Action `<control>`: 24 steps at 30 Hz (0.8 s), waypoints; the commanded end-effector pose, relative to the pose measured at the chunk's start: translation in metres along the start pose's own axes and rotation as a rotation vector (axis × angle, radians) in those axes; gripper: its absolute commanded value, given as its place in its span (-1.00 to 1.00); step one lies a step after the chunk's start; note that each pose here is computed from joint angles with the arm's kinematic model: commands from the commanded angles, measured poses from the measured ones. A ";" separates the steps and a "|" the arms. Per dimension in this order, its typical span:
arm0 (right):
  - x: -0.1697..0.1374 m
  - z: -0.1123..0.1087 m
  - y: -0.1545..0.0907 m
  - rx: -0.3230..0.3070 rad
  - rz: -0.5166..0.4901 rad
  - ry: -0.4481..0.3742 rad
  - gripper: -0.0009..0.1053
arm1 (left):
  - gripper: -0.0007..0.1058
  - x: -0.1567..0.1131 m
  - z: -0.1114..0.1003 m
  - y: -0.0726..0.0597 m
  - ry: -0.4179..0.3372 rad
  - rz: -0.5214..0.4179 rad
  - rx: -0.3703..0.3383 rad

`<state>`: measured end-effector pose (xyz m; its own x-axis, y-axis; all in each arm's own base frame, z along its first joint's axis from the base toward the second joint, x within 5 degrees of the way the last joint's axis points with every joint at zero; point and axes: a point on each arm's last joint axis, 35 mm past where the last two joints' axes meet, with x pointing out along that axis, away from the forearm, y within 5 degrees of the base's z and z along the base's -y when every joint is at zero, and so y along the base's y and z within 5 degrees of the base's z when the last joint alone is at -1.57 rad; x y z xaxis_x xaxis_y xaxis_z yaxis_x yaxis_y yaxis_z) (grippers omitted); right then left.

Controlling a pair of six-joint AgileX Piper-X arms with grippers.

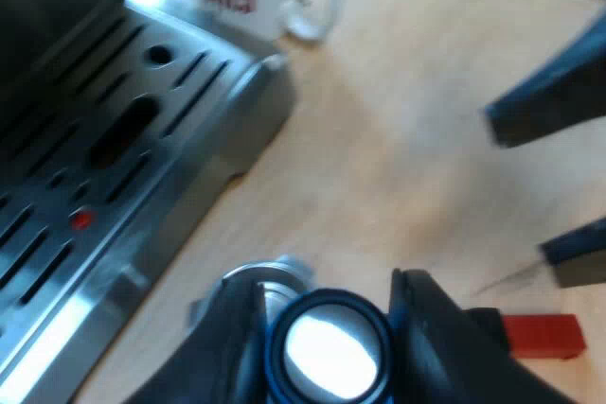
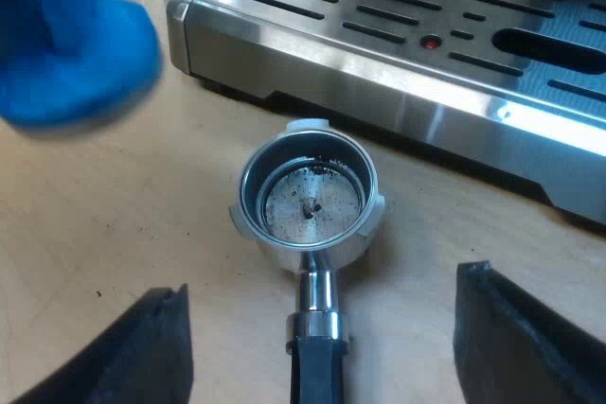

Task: Grind coffee beans and then tamp

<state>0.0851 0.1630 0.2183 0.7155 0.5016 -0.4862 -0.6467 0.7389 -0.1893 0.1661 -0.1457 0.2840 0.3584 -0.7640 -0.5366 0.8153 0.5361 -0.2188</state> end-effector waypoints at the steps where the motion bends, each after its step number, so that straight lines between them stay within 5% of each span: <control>1: 0.000 0.001 0.000 -0.013 0.012 -0.007 0.16 | -0.97 0.006 0.005 -0.004 -0.017 -0.014 0.071; 6: 0.000 0.001 0.001 -0.013 0.024 -0.006 0.16 | -0.97 0.016 0.007 -0.008 -0.027 -0.037 0.145; 24: 0.000 0.001 0.001 -0.013 0.024 -0.006 0.16 | -0.97 0.053 -0.001 -0.001 0.042 -0.071 0.209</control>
<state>0.0845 0.1636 0.2181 0.6991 0.5185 -0.4924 -0.6651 0.7243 -0.1816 0.1831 -0.1833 0.2487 0.2781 -0.7623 -0.5844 0.9065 0.4095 -0.1029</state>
